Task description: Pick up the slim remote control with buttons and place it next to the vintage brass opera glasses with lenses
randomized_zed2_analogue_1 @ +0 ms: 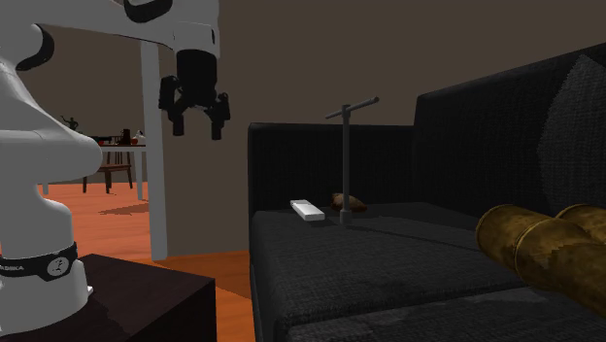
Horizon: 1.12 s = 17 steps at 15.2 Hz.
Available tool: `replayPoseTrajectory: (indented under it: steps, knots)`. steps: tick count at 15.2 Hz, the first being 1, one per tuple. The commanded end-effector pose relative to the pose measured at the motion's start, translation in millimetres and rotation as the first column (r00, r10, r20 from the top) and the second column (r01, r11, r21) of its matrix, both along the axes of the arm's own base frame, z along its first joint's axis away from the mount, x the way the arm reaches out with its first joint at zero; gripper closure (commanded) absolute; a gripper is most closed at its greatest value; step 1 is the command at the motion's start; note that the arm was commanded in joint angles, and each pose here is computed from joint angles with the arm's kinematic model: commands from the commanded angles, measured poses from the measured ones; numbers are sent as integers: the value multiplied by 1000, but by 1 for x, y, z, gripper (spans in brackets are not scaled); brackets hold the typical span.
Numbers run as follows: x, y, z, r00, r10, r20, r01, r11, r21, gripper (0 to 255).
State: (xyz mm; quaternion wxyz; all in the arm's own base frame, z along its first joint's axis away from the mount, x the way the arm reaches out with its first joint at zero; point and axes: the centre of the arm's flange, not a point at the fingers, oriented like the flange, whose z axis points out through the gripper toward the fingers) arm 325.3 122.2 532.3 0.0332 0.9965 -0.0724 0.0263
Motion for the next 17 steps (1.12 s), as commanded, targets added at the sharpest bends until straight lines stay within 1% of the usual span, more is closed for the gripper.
replayPoseTrajectory:
  steps: [1,5,9,13,17]
  knots:
    - [0,22,-11,999,-50,0,50,999,5,0]
    - [7,68,-35,990,-139,-2,139,990,14,0]
    - [19,113,-58,974,-227,-5,227,974,23,0]
    - [34,157,-81,950,-313,-9,314,949,31,0]
    - [53,200,-103,918,-397,-13,397,917,39,0]
